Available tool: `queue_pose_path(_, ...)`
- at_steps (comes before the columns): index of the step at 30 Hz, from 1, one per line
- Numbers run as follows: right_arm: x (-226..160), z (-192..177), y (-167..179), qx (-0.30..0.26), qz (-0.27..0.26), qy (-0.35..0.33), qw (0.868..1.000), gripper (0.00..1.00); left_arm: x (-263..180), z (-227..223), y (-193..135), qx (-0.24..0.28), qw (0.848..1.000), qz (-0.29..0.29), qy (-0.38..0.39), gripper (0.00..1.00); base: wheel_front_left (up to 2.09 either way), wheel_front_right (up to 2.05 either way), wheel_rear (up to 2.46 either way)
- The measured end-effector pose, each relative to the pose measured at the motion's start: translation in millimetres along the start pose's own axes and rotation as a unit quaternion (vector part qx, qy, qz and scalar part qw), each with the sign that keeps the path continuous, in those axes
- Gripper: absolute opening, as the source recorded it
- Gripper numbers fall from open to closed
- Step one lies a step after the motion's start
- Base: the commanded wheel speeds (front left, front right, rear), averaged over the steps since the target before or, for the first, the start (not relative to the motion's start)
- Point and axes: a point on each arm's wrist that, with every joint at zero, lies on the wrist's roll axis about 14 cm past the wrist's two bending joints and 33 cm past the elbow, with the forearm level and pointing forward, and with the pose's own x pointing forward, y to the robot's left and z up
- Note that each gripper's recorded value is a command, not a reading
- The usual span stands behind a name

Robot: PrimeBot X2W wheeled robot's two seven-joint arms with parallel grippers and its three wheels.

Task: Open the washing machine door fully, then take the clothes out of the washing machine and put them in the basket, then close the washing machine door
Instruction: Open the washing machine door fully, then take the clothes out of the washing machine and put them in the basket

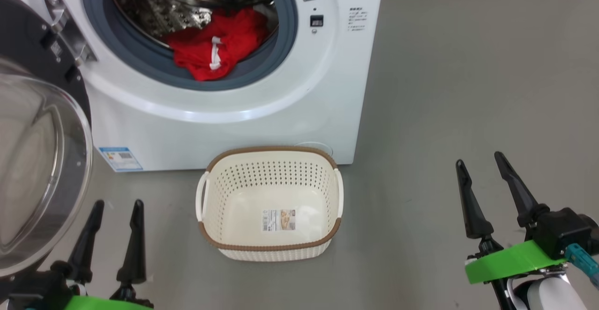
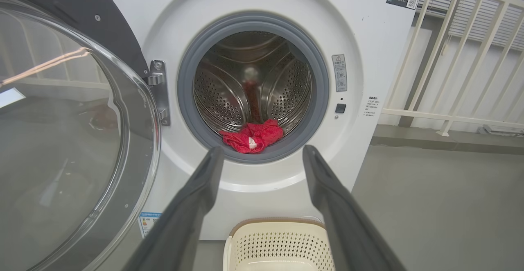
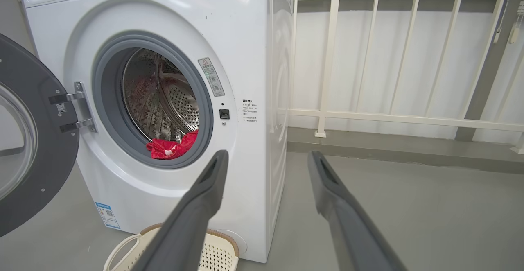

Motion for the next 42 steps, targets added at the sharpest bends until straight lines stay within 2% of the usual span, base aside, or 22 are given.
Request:
queue_pose_path(18, -43, 0, -16, -0.008, -0.032, 0.011, 0.999, 1.0, -19, -9, -12, 0.0, 1.0, -0.017, 0.018, 1.0, 0.0, 0.0, 0.0)
queue_pose_path(32, -45, 1, -20, -0.01, -0.038, 0.01, 0.999, 1.0, -22, -13, -9, 0.008, 1.0, -0.005, 0.024, 1.0, 0.11, -0.11, 0.0)
queue_pose_path(42, -42, -5, -18, -0.008, -0.035, 0.019, 0.999, 1.0, -22, -16, -5, 0.011, 1.0, 0.003, 0.029, 1.0, 1.46, -1.46, 0.0)
